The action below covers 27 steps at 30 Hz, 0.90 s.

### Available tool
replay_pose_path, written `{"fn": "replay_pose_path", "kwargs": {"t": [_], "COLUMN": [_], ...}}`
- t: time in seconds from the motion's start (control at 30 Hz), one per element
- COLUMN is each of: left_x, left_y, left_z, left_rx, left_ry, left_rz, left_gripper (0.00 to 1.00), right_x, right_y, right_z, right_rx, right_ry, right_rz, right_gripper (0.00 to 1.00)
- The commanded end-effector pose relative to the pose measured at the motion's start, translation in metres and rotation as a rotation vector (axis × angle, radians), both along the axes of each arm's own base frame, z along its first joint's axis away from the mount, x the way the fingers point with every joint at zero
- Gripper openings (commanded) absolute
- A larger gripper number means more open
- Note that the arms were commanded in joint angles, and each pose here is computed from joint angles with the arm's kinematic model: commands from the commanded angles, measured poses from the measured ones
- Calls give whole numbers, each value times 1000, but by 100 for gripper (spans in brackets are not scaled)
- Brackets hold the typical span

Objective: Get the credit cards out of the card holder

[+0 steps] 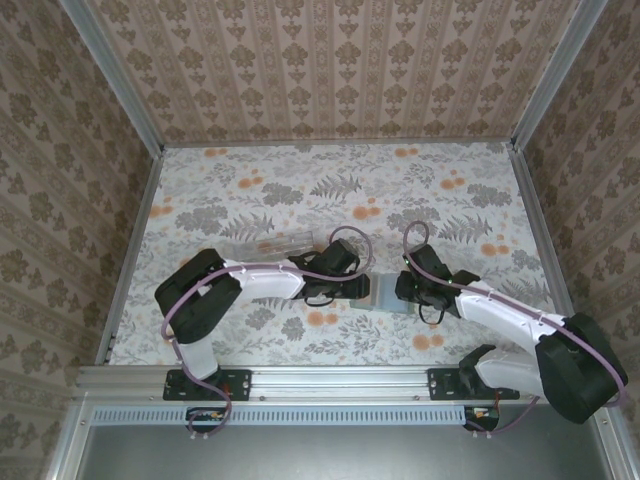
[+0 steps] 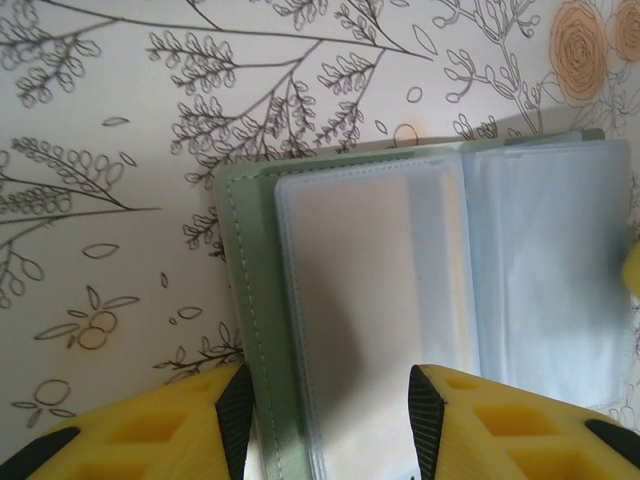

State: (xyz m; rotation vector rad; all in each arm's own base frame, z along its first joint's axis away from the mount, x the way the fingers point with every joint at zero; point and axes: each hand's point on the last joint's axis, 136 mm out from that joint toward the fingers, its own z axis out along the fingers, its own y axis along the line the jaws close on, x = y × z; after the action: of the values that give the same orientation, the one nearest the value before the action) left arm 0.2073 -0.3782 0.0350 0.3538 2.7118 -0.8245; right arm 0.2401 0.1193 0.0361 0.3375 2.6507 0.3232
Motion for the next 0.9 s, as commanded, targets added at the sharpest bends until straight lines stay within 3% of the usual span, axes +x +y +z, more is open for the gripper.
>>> {"fn": "replay_pose_path", "kwargs": {"t": [0.0,0.27,0.4,0.87], "left_x": [3,1,2,-3], "left_y": [-7,-13,-4,-18], "left_z": [22,22,18,24], "left_rx": [-16,-2,63,11], "left_ry": [-45,-54,-71,-72], "left_rz": [-4,-24,2,-32], "left_gripper": [48,48,48,50], "right_x": [-14,-16,-16,-18], "right_y": [-7,-5,-6,-7], "right_z": [-20,-32,-30,-28], "right_rx": [-22,-18,-20,-16], "right_ry": [71,100,93,93], "right_rz": [-30,-28,-28,-31], "right_gripper": [23,22,22,21]}}
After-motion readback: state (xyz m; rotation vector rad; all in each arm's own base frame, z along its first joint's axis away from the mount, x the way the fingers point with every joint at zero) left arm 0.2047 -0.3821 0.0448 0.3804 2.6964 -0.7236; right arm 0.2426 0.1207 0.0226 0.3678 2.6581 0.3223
